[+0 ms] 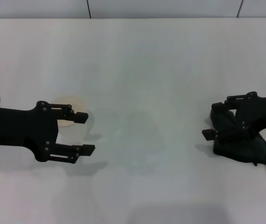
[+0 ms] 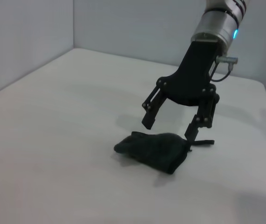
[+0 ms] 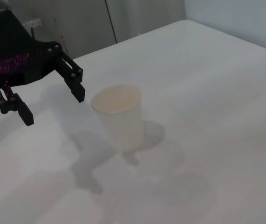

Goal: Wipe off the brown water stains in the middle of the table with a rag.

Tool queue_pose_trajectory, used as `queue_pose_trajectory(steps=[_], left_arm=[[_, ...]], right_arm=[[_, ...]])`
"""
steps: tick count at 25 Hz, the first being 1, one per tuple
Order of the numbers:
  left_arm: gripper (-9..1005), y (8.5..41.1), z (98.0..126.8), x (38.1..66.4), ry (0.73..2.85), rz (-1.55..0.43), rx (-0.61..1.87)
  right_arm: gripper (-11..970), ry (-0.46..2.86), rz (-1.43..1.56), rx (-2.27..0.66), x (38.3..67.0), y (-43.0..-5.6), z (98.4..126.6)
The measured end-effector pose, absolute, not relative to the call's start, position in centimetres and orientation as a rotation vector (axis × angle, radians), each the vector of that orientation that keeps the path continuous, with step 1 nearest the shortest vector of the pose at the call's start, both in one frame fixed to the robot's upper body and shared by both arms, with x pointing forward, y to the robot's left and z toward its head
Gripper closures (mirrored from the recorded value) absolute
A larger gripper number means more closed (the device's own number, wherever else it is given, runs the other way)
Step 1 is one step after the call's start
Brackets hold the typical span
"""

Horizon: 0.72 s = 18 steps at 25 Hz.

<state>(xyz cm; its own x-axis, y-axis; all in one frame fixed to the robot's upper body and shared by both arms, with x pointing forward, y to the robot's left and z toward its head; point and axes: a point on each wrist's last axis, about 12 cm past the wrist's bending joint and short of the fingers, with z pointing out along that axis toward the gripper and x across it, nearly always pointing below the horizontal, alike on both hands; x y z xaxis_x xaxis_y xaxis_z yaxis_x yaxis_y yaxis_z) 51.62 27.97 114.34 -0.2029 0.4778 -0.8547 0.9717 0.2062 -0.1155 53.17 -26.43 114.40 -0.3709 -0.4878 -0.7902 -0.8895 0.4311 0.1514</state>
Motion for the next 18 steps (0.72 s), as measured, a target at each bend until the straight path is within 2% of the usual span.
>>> queue_pose_trajectory(steps=[18], left_arm=[[223,27.94,114.27,51.52,1.79,-0.91,1.355]], right_arm=[[132,2.03,0.791,-1.227,52.85,-25.65,113.88]])
